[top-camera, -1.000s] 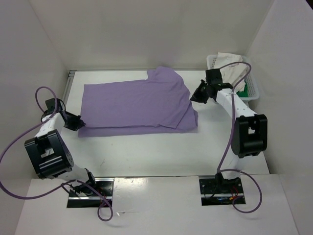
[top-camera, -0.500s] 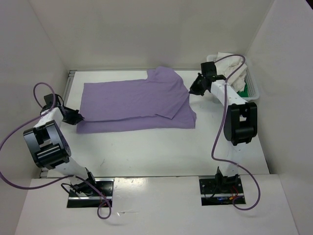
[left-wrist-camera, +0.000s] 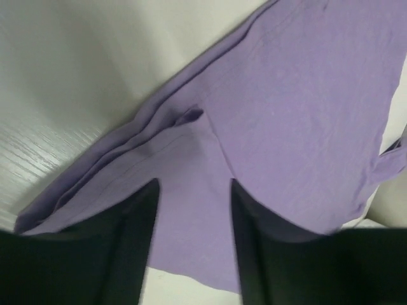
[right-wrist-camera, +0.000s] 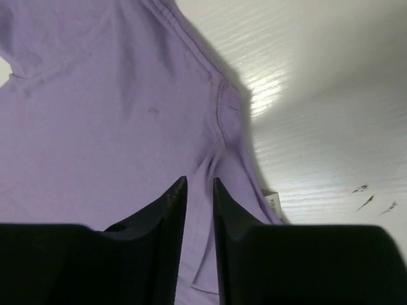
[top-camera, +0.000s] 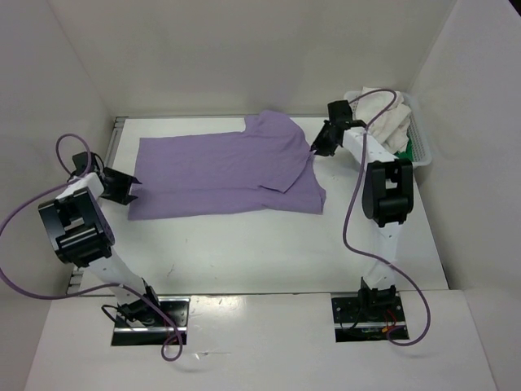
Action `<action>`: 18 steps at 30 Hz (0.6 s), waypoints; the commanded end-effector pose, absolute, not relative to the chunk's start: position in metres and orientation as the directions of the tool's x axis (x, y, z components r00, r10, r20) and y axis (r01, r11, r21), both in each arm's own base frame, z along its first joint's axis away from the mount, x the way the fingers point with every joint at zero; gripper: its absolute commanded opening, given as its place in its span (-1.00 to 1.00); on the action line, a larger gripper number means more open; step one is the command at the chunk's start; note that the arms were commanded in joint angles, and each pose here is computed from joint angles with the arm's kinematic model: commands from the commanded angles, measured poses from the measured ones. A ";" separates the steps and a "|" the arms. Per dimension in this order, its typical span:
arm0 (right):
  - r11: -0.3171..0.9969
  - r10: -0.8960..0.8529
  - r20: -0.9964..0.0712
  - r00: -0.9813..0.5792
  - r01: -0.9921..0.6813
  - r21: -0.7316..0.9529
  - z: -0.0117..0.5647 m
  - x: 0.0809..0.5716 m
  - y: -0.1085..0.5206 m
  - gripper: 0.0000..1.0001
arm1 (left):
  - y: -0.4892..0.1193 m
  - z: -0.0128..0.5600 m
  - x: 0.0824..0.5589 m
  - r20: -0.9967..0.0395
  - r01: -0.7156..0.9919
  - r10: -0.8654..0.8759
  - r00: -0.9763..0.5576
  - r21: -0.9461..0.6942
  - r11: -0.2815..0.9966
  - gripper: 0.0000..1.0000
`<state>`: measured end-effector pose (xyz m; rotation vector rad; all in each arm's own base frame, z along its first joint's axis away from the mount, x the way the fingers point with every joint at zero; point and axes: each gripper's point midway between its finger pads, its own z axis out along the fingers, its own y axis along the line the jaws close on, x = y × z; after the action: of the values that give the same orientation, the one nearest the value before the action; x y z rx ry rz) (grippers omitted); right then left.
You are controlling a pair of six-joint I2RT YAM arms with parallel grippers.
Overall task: Fold and stack the t-shirts
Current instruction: Fold the flattened tshirt in 1/3 of the way
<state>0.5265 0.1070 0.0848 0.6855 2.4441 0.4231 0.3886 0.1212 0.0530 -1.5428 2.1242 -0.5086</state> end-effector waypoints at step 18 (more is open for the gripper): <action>0.759 0.628 -0.306 -0.716 0.478 0.441 0.049 0.343 0.093 -0.09 | 0.100 0.036 0.300 -0.091 -0.820 -0.961 -0.260 -0.504 0.269 0.11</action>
<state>0.3345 0.0903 0.0440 0.8450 2.5694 0.4246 0.2961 0.0977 0.0424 -1.6408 2.1532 -0.4882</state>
